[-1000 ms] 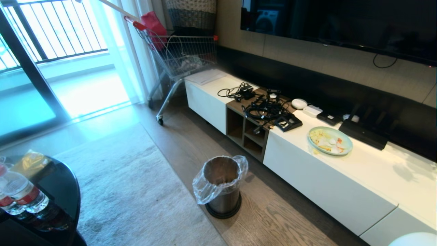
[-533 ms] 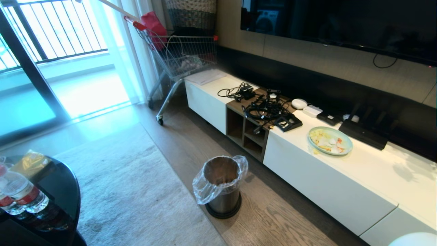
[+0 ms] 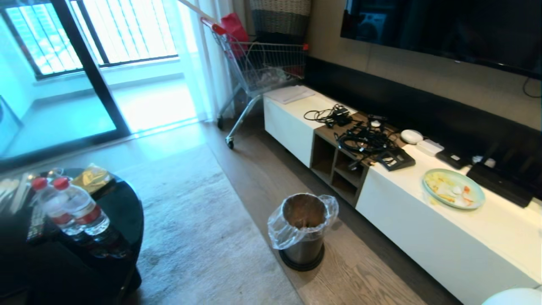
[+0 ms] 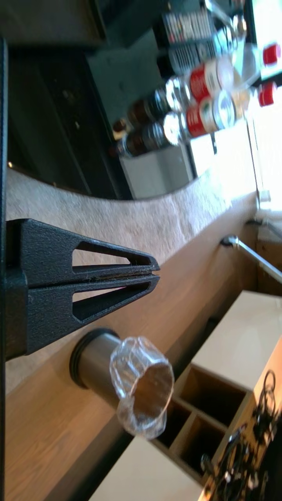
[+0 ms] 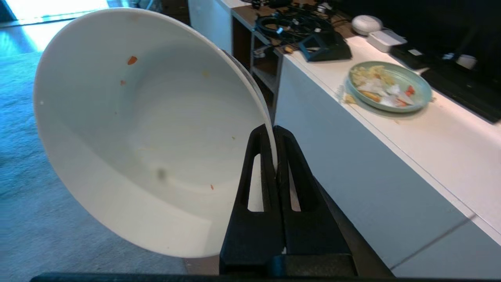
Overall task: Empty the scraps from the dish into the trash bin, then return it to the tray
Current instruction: Put the bowl back to the table
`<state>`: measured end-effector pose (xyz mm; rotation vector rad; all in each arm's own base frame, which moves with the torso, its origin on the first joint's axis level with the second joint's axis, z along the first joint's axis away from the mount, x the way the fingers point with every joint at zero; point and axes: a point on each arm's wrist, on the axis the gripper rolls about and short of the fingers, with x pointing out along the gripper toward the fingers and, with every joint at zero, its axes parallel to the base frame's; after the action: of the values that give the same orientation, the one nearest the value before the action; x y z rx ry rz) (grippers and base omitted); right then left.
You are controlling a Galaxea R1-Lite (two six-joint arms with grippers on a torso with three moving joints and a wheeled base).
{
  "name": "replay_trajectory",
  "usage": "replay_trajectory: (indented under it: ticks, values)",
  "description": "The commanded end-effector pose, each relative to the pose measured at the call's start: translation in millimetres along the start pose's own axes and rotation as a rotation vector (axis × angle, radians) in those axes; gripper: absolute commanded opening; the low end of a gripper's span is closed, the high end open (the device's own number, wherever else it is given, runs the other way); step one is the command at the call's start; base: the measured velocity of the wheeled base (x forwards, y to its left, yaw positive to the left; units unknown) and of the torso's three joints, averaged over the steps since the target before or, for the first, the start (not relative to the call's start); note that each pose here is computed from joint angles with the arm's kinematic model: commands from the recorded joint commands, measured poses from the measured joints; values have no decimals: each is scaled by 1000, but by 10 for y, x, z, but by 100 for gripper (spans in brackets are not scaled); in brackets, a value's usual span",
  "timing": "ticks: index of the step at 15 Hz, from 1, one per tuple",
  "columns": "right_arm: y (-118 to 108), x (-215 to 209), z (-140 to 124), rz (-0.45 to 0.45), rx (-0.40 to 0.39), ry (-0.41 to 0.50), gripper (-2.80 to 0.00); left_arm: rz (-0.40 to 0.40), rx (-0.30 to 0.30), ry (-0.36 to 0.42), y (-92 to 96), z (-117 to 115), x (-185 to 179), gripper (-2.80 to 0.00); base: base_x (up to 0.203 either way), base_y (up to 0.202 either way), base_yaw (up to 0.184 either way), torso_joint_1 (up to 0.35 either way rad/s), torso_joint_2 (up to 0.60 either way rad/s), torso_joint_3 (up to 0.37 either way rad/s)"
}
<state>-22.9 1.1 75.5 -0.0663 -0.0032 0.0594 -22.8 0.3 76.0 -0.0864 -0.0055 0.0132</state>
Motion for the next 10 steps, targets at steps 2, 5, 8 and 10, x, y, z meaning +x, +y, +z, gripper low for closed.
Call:
replay_trajectory:
  ticks: [2, 5, 8, 10]
  values:
    - [0, 1, 0, 2, -1, 1, -280, 0, -1, -1, 0, 1, 0, -280, 1, -10, 168, 1, 2, 3]
    - [0, 1, 0, 2, -1, 1, -280, 0, -1, -1, 0, 1, 0, -280, 3, -10, 165, 3, 1, 1]
    - [0, 1, 0, 2, -1, 1, -280, 0, -1, -1, 0, 1, 0, -280, 0, -10, 164, 3, 3, 2]
    - [0, 1, 0, 2, -1, 1, -280, 0, -1, -1, 0, 1, 0, -280, 0, -9, 167, 2, 3, 7]
